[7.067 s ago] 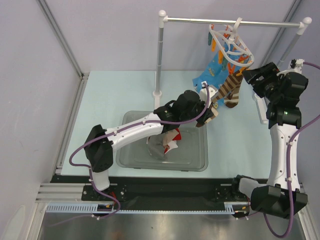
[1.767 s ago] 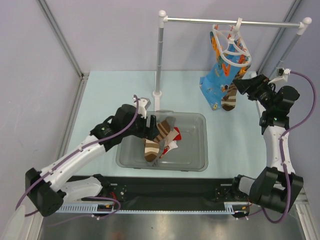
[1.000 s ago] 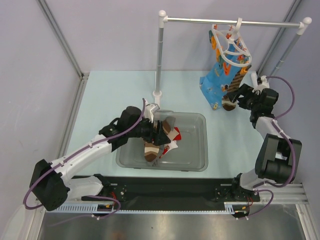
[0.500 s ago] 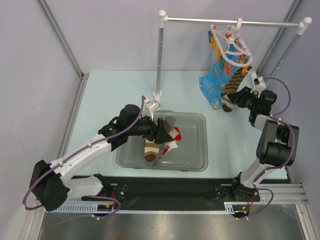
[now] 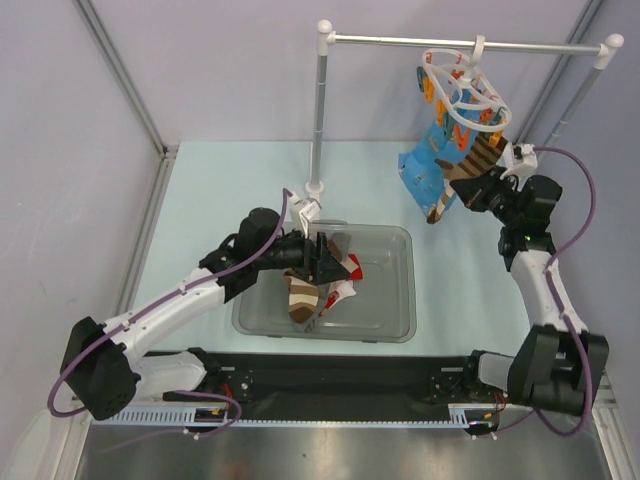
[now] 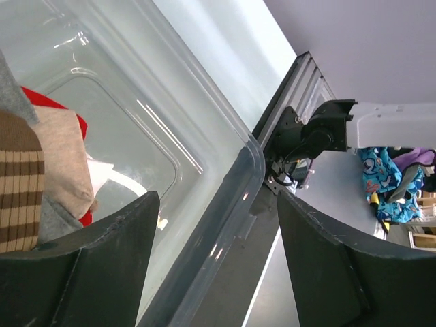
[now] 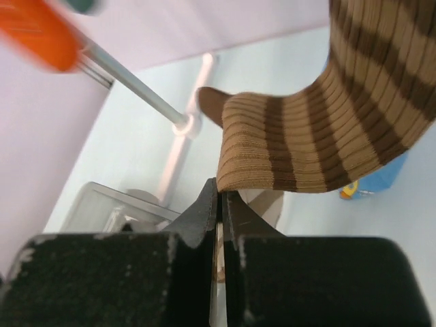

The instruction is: Remove the socks clipped to the hanger

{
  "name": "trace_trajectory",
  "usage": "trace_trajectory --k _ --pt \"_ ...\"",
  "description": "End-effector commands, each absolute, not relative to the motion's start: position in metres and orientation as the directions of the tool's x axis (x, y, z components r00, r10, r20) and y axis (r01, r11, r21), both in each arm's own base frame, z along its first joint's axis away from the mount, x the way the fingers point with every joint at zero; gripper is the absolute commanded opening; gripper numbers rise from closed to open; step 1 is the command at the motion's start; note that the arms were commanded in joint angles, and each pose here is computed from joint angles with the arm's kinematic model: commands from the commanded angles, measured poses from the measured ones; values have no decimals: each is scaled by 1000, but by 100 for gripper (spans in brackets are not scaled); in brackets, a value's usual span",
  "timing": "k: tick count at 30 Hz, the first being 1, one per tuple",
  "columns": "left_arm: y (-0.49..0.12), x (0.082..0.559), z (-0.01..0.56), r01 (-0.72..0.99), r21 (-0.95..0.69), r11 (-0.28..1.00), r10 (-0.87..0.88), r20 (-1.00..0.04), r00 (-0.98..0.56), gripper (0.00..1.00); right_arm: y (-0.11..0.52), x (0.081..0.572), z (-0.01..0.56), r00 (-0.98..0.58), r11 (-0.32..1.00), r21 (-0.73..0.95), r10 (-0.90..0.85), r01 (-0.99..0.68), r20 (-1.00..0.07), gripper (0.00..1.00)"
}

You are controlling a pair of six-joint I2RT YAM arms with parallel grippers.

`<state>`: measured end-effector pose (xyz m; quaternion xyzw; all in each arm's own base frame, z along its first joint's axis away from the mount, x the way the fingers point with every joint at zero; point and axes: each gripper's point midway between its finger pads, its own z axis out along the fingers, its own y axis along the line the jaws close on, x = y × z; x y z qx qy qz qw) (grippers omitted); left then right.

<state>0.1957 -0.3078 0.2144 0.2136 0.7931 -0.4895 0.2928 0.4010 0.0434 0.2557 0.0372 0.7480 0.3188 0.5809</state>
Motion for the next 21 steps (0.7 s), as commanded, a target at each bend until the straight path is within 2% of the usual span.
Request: trace_trajectory --k 1,7,11,16,21 --pt "-316 196 235 658 -651 378 23 -704 -710 75 44 377 283 -301 789 553 476 -269 -826 0" --pt "-329 203 252 685 -628 370 2 -736 -677 75 66 340 326 -275 724 593 526 -352 -805 0" --pt "-342 215 271 713 -605 354 -37 -771 -636 76 88 322 327 -316 699 612 525 -371 -791 0" --pt "-364 229 303 790 -511 340 -71 -851 -520 81 109 301 337 -359 619 668 563 -414 -744 0" --pt "-386 246 325 832 -453 321 -98 -889 -447 82 113 291 357 -333 580 683 600 -445 -727 0"
